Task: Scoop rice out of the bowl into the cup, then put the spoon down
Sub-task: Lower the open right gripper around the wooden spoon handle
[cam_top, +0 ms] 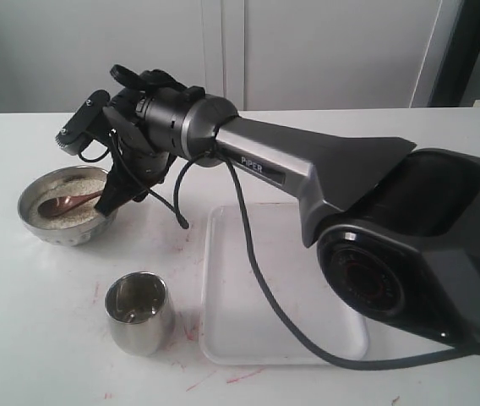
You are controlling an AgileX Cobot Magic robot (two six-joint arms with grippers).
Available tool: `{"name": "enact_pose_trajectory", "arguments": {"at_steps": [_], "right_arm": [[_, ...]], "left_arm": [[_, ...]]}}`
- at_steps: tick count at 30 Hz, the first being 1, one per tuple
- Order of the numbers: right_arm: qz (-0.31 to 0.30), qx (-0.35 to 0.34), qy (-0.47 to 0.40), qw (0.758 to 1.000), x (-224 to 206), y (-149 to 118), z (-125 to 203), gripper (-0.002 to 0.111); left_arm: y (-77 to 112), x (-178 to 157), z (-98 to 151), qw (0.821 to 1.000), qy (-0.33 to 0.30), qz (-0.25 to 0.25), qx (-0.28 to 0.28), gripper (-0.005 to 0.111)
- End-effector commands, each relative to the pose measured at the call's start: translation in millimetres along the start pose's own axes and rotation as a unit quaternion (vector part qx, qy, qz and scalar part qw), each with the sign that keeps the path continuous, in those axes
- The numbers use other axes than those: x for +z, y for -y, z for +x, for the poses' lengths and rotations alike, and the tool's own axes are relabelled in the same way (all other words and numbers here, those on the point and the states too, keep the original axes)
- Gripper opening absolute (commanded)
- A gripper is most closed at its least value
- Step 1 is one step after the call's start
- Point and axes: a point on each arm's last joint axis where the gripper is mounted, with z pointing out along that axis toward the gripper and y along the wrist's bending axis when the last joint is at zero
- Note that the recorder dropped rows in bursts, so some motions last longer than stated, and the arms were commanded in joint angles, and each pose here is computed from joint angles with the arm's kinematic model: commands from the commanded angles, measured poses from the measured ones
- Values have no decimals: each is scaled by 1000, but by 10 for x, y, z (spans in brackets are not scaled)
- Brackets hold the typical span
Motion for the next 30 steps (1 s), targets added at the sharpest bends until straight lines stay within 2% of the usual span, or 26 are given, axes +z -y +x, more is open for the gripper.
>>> {"name": "enact_pose_trajectory", "arguments": {"at_steps": [1, 3, 5, 12, 25, 30], "right_arm": [[4, -20, -6, 1000, -55, 55, 0, 44], [-1, -92, -24, 995, -77, 45, 23, 44], [-5, -135, -33, 990, -92, 34, 34, 44], [1, -191, -18, 982, -116, 60, 1, 44], [-17, -235, -7, 972, -9, -8, 18, 41], [-10, -230, 12, 973, -1, -7, -16, 40]], "left_arm": [[9, 3, 15, 1000, -1, 5, -4, 14], [9, 3, 15, 1000, -1, 5, -4, 14], [9, 3, 15, 1000, -1, 5, -4, 14], [9, 3, 15, 1000, -1, 5, -4, 14], [9, 3, 15, 1000, -1, 5, -4, 14], [9, 3, 15, 1000, -1, 5, -4, 14]]}}
